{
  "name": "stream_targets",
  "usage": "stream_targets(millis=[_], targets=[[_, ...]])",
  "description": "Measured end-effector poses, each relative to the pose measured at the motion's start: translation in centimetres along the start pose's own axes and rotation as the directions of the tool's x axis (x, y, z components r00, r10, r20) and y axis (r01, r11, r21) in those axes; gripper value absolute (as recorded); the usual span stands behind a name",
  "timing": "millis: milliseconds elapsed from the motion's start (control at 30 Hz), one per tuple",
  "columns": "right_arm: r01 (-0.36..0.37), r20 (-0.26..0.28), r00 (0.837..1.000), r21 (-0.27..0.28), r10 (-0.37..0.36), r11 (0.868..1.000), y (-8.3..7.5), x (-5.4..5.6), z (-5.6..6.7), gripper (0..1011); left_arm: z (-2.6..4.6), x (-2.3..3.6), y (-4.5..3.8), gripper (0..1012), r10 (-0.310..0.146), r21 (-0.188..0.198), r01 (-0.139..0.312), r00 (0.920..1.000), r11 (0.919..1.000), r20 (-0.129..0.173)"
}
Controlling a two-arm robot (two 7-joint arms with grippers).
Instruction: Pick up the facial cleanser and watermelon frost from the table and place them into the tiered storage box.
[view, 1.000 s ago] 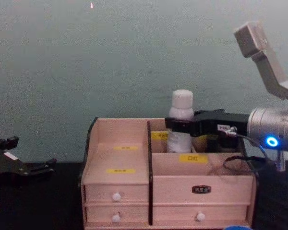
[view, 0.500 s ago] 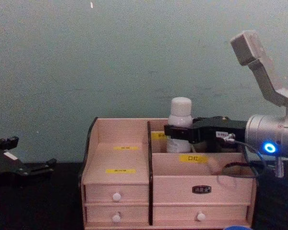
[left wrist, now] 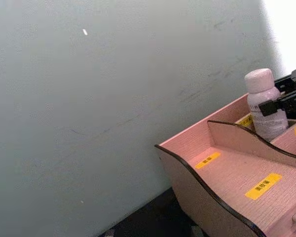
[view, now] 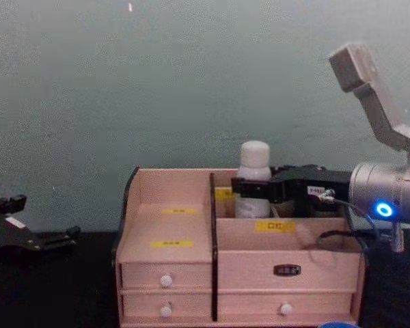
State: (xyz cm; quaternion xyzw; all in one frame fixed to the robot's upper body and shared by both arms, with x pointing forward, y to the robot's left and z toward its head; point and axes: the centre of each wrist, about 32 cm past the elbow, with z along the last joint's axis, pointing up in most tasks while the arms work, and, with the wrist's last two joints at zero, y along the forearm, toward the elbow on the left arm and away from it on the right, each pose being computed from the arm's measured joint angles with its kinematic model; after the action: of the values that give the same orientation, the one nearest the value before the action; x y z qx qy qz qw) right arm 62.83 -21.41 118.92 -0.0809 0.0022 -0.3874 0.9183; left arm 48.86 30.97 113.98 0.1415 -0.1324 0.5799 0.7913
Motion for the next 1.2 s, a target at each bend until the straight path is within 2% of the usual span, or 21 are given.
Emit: stream_targets(millis=[300, 567, 733, 1067, 1200], targets=[[0.001, -0.001, 1.000, 0.000, -0.001, 1.000, 0.0, 0.0, 0.0, 997, 0.00, 0.00, 0.00, 1002, 0.000, 0.000, 0.000, 1.0000, 1.0000, 0.000], [0.002, -0.001, 1.000, 0.000, -0.002, 1.000, -0.1, 0.0, 0.0, 1003, 0.00, 0.00, 0.00, 1001, 0.000, 0.000, 0.000, 1.0000, 1.0000, 0.000], [0.002, -0.008, 1.000, 0.015, -0.002, 1.000, -0.8, -0.1, 0.2, 1003, 0.00, 0.00, 0.00, 1001, 0.000, 0.000, 0.000, 1.0000, 1.0000, 0.000], [0.004, -0.023, 1.000, 0.055, -0.003, 0.998, -3.6, -0.8, 0.5, 1003, 0.00, 0.00, 0.00, 1001, 0.000, 0.000, 0.000, 1.0000, 1.0000, 0.000], [-0.013, -0.020, 1.000, 0.075, 0.014, 0.997, -5.3, -1.4, 0.6, 1002, 0.00, 0.00, 0.00, 1001, 0.000, 0.000, 0.000, 1.0000, 1.0000, 0.000]])
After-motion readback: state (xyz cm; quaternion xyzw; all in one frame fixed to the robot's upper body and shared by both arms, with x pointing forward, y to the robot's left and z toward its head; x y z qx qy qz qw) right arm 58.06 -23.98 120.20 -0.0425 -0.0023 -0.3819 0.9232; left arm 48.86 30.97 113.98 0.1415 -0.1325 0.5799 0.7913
